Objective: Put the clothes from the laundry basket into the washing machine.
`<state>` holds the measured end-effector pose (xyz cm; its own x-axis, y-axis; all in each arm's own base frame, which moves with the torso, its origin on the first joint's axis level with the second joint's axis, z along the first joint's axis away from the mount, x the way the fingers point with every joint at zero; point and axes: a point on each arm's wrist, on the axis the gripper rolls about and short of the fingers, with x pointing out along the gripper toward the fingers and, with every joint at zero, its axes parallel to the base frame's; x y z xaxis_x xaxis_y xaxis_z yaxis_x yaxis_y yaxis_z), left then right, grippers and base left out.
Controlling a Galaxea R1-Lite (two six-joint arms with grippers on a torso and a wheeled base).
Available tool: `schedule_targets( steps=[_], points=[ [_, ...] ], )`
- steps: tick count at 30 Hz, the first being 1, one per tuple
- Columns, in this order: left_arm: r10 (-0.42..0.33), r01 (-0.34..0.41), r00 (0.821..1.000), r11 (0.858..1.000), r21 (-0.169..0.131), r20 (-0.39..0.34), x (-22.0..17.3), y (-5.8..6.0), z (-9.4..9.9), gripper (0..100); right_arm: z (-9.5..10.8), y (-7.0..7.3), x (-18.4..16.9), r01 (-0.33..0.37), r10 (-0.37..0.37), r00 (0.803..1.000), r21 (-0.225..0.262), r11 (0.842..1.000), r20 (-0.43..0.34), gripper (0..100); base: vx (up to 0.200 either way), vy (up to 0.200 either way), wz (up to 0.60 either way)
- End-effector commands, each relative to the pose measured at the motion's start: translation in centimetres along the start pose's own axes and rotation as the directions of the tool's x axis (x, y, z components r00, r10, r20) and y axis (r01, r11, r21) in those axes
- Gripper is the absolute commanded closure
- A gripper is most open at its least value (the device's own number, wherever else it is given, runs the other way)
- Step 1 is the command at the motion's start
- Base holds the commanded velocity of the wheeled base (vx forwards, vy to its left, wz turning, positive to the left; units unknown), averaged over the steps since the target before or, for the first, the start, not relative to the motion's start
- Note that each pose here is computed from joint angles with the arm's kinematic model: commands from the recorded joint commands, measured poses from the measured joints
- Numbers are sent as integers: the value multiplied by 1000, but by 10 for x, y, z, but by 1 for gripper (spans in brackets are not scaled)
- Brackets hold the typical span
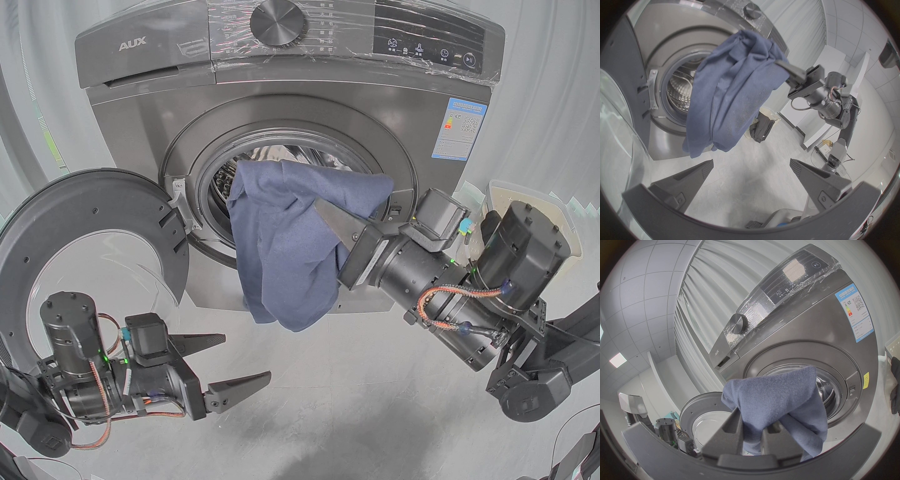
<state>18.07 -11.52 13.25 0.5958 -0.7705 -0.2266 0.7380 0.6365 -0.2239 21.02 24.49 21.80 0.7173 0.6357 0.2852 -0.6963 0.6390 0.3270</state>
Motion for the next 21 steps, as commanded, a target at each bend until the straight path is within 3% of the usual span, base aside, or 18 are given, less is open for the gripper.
schedule_targets(
  steps=[1,6,10,12,21],
  points=[
    [9,-13,996,999,-39,-87,28,14,-21,0,-2,2,0,-5,5,1000,-1,1000,-4,100,0,0,0],
    [20,-23,996,999,-44,-83,44,23,-31,0,-2,3,-1,-8,8,1000,-1,1000,-5,100,0,0,0],
    [17,-20,1000,993,-112,-25,63,31,-31,0,-4,6,-1,-14,14,1000,1,1000,-9,100,0,0,0],
    [20,-23,1000,991,-129,-23,71,34,-33,0,-3,7,-1,-17,18,1000,3,1000,-9,100,0,0,0],
    [22,-21,1000,992,-125,7,98,46,-33,0,-3,9,-2,-25,25,1000,3,1000,-4,100,0,0,0]
  ],
)
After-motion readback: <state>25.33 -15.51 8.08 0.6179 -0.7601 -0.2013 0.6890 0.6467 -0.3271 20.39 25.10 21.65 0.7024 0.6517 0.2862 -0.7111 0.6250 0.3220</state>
